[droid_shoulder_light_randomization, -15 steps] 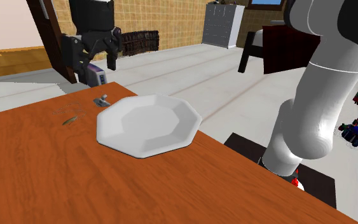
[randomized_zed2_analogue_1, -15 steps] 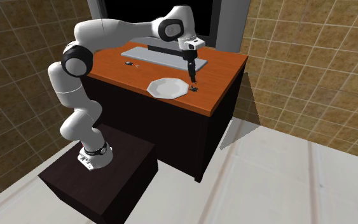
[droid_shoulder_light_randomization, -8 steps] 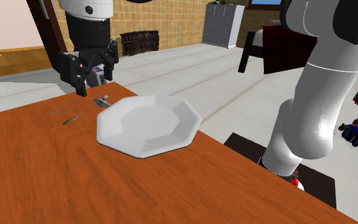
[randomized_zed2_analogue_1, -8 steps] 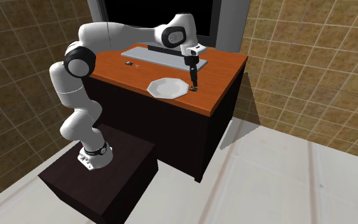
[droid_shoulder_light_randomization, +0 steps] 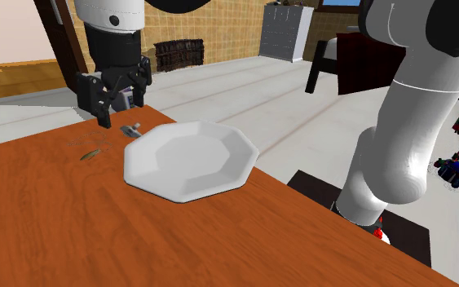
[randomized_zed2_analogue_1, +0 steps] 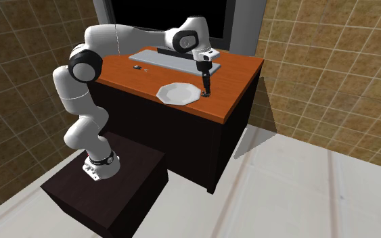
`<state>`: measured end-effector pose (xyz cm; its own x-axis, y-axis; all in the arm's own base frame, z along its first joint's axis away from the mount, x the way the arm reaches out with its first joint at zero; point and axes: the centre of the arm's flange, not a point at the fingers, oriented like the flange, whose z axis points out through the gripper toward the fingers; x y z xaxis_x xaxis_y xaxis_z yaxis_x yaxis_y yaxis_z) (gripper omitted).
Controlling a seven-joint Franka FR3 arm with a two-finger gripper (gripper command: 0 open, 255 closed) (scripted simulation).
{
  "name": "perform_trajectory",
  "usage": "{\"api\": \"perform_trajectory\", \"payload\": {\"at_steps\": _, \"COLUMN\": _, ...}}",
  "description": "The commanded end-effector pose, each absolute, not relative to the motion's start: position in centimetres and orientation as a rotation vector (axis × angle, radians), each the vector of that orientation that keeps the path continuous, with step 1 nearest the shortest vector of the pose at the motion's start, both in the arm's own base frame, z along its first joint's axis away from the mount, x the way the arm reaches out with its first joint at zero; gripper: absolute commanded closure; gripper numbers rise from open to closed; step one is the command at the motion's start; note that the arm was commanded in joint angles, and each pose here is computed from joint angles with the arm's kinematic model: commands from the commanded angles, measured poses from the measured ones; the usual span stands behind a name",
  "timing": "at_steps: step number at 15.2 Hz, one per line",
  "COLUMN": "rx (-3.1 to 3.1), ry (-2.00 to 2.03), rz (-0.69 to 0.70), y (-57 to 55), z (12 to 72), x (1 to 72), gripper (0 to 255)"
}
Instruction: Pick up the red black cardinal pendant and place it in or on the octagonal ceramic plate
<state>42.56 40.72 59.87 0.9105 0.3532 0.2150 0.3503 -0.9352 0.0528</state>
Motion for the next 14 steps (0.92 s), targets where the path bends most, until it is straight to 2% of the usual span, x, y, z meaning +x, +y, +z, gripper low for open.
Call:
{"api": "perform_trajectory", "payload": {"at_steps": 1, "rx": 3.058, "ry": 0.563, "rz": 0.348, "y": 40.7, "z": 59.9, "x": 42.6, "gripper": 255}}
{"api": "perform_trajectory", "payload": {"at_steps": 10, "rx": 3.058, "ry": 0.563, "rz": 0.348, "y": 40.7, "z": 59.9, "x": 42.6, "gripper": 255}}
{"api": "perform_trajectory", "payload": {"at_steps": 11, "rx": 3.058, "ry": 0.563, "rz": 0.348, "y": 40.7, "z": 59.9, "x": 42.6, "gripper": 0}}
{"api": "perform_trajectory", "payload": {"at_steps": 14, "rx": 3.030, "ry": 0.416, "rz": 0.733, "y": 39.1, "z": 59.5, "x": 35.3, "gripper": 0}}
